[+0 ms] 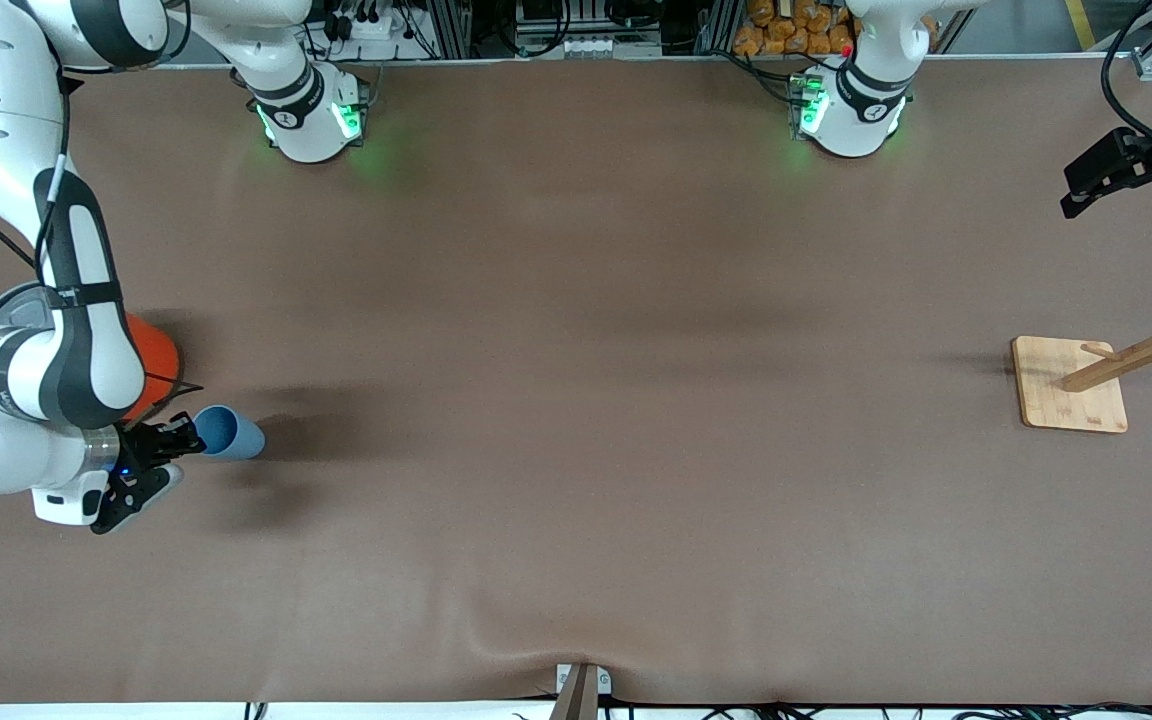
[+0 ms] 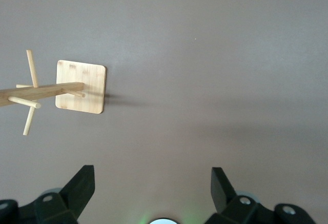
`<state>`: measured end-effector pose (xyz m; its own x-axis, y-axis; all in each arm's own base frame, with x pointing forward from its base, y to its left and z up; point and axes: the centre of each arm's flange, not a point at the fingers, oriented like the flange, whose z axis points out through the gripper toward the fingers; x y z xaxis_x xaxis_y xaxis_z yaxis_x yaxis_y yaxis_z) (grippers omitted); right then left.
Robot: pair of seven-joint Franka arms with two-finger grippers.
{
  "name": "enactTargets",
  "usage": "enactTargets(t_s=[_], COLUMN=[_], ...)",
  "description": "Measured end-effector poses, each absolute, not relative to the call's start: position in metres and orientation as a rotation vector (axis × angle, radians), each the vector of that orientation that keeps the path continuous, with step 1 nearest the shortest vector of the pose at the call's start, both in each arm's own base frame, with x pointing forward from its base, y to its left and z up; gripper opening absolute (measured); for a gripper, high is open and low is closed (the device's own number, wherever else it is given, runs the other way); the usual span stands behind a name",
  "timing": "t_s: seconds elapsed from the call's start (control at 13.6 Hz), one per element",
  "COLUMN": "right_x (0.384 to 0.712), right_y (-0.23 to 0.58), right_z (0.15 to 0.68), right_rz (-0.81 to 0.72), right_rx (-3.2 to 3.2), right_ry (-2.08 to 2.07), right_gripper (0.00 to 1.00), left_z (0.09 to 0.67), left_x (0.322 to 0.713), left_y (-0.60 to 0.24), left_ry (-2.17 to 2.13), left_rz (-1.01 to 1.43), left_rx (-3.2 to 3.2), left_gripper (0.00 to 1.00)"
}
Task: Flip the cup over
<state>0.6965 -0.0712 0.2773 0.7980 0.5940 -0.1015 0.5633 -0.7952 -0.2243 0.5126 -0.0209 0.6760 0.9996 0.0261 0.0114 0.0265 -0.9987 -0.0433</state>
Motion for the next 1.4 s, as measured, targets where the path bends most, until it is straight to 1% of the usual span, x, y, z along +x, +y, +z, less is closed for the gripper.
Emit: enactTargets(t_s=[0.44,0.59,0.81,1.1,1.25,1.4], right_x=[0.703,0.709,0.721,0.734,0.738,0.739], right_y=[-0.072,-0.074,-0.076,-0.067,-0.060,-0.058], right_z=[0.273,0.276,0.285,0.296,0.301,0.302], right_rz=[0.185,0.111,-0.039,-0.189,-0.230,-0.231], right_rx=[-2.829,-2.856,-2.908,-2.926,-2.919,-2.915], right_ry=[-0.913,-0.917,-0.925,-1.005,-1.056,-1.067], right_gripper=[0.01,0.01,0.01,0.01,0.01,0.01], left_z=[0.676,0.676,0.675,0.675,0.675,0.675], left_x=[0.513,0.513,0.513,0.514,0.514,0.514], left_y=[-0.008,-0.008,-0.008,-0.008,-0.008,-0.008], left_ry=[-0.029,-0.028,-0.028,-0.026,-0.026,-0.026], left_rz=[-0.014,-0.014,-0.013,-0.012,-0.012,-0.012], left_rx=[-3.098,-3.098,-3.098,-3.098,-3.098,-3.098], left_gripper=[1.00,1.00,1.00,1.00,1.00,1.00])
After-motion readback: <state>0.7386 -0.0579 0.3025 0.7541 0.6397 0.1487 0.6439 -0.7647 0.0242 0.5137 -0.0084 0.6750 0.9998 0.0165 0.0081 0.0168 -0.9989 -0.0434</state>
